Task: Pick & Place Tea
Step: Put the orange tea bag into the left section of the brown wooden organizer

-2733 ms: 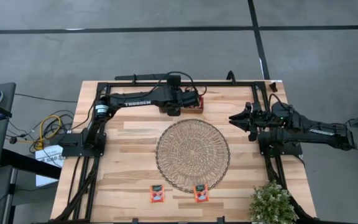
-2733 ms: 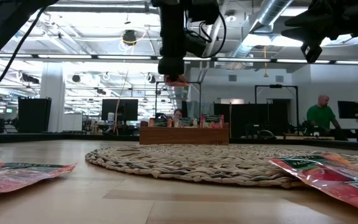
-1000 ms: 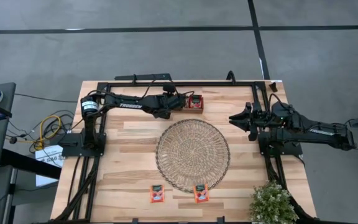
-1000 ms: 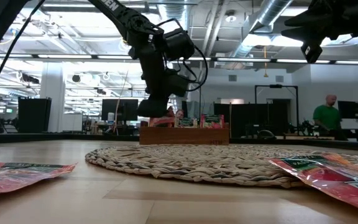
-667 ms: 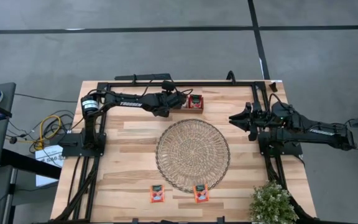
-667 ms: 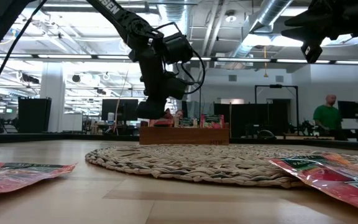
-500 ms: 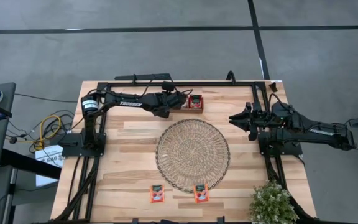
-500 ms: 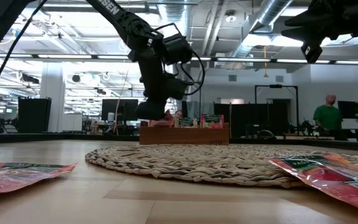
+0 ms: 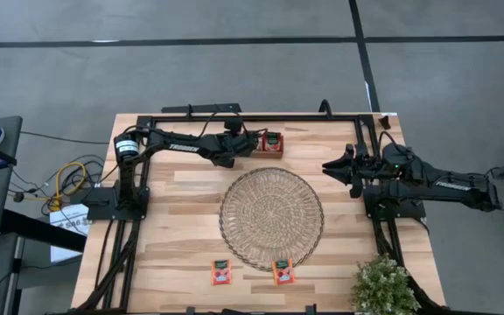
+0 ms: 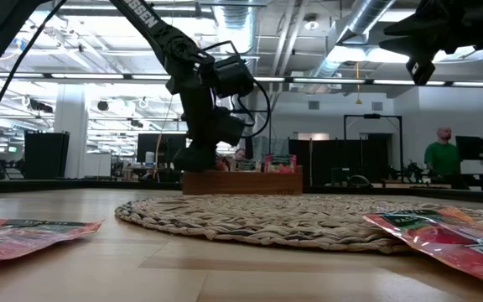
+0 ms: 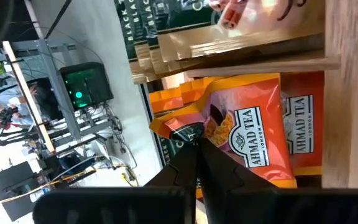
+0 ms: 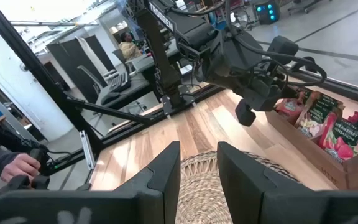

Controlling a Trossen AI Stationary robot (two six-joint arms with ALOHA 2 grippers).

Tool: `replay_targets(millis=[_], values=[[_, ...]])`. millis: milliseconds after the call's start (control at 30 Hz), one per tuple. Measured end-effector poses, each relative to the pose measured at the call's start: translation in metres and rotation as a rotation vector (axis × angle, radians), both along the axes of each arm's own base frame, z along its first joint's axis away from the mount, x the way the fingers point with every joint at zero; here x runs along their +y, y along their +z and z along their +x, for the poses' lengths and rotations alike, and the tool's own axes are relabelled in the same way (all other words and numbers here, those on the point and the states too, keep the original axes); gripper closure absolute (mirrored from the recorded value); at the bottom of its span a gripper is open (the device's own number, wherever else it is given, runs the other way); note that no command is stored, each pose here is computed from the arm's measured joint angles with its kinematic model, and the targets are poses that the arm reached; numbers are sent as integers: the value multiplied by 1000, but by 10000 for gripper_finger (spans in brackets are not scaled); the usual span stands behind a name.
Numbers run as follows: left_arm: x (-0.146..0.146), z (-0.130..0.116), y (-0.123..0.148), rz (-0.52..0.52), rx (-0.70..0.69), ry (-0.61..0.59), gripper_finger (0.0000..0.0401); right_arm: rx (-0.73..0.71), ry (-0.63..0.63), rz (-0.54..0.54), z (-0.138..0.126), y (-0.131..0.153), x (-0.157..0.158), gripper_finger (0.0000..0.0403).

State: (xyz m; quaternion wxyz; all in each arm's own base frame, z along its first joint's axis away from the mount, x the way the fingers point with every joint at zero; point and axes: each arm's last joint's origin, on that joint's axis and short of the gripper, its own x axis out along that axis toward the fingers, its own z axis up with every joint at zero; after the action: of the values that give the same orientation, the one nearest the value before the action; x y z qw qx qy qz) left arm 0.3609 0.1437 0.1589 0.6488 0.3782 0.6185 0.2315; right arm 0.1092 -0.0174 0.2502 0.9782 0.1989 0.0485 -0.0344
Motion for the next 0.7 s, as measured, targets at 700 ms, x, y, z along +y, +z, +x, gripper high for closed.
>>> replay_targets(millis=[700], values=[[0,0,-1,-16,-5,-2,401,-17,-1,8,0,2,0,306]])
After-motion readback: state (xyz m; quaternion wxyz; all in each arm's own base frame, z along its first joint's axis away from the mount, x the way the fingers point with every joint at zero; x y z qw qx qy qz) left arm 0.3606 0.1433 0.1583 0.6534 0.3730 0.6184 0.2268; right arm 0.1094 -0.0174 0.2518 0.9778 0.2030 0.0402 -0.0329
